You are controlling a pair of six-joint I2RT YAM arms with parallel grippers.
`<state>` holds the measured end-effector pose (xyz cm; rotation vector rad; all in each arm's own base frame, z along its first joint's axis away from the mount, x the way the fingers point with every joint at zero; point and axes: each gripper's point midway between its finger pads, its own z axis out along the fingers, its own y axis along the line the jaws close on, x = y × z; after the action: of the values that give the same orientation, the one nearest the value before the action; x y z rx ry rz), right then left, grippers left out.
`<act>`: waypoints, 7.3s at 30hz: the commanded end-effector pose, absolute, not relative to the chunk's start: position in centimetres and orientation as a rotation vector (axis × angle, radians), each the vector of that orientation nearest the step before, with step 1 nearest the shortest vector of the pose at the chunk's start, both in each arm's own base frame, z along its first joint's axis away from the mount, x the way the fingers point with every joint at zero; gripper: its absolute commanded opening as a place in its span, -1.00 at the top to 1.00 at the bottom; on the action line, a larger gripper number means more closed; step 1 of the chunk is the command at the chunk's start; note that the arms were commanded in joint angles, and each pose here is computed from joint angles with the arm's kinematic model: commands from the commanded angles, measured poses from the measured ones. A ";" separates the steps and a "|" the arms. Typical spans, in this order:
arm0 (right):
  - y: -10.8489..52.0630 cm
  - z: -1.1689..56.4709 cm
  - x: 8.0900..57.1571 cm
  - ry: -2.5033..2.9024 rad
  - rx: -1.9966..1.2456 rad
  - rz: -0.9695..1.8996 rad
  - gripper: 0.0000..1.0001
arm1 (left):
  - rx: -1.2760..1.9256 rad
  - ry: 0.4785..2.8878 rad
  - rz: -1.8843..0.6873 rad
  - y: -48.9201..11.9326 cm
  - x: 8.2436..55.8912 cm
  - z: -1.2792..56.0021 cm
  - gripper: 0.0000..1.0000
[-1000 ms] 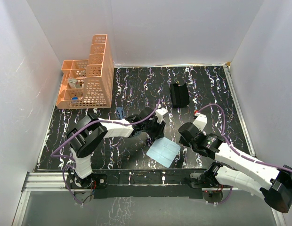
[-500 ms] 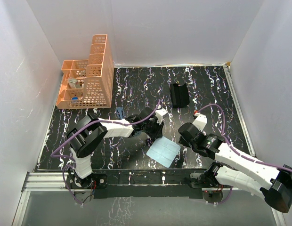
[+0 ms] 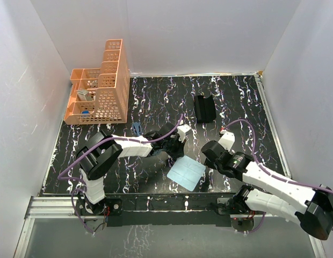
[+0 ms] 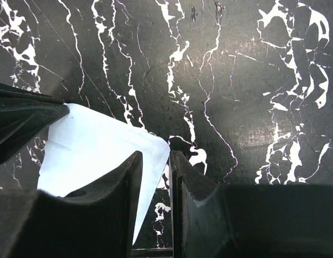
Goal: Organize the sunglasses
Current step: Fold the glasses cleaning cloth at the center of the board.
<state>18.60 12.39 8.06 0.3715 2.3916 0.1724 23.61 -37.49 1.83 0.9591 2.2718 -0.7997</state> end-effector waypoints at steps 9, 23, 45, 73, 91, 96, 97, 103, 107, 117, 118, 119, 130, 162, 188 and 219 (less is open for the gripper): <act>13.5 6.9 18.5 2.421 0.427 0.202 0.49 | 0.889 2.267 -0.698 -35.8 24.1 3.0 1.00; 14.3 5.2 18.6 2.431 0.432 0.236 0.40 | 0.872 2.233 -0.713 -35.3 23.9 4.3 1.00; 15.2 4.6 20.6 2.380 0.395 0.257 0.37 | 0.871 2.197 -0.747 -35.3 23.5 5.5 1.00; 15.4 2.5 21.4 2.412 0.399 0.366 0.34 | 0.867 2.149 -0.772 -34.8 22.9 5.8 1.00; 15.9 1.6 20.7 2.438 0.399 0.408 0.56 | 0.875 2.165 -0.779 -35.0 22.8 5.4 1.00; 15.6 1.5 20.7 2.435 0.397 0.391 0.57 | 0.878 2.172 -0.779 -34.9 22.7 5.2 1.00; 15.6 1.5 20.8 2.433 0.395 0.390 0.57 | 0.877 2.170 -0.781 -34.9 22.7 5.2 1.00; 15.4 1.5 20.8 2.433 0.393 0.370 0.66 | 0.881 2.171 -0.781 -35.0 22.7 5.2 1.00; 15.1 1.5 20.9 2.429 0.393 0.356 0.69 | 0.883 2.175 -0.778 -34.9 22.7 5.1 1.00; 15.1 1.2 20.8 2.436 0.386 0.348 0.82 | 0.884 2.176 -0.780 -34.9 22.6 5.0 1.00; 15.1 1.1 20.8 2.436 0.386 0.349 0.83 | 0.884 2.176 -0.780 -34.9 22.6 5.0 1.00; 15.1 1.1 20.8 2.435 0.386 0.350 0.85 | 0.885 2.178 -0.779 -34.9 22.6 4.9 1.00; 15.0 1.1 20.8 2.435 0.376 0.350 1.00 | 0.887 2.181 -0.779 -34.9 22.5 4.8 1.00; 18.0 5.5 20.2 2.380 0.229 0.434 1.00 | 0.867 2.158 -0.770 -33.9 21.7 5.5 1.00; 18.5 6.1 17.9 2.377 0.230 0.466 1.00 | 0.875 2.166 -0.750 -32.7 19.9 5.3 1.00; 19.1 5.2 16.0 2.400 0.202 0.463 1.00 | 0.896 2.183 -0.738 -32.2 18.3 4.7 1.00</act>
<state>15.54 19.07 4.59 0.1628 2.4361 0.4679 18.47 -32.27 3.65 0.9072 2.2055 -0.7329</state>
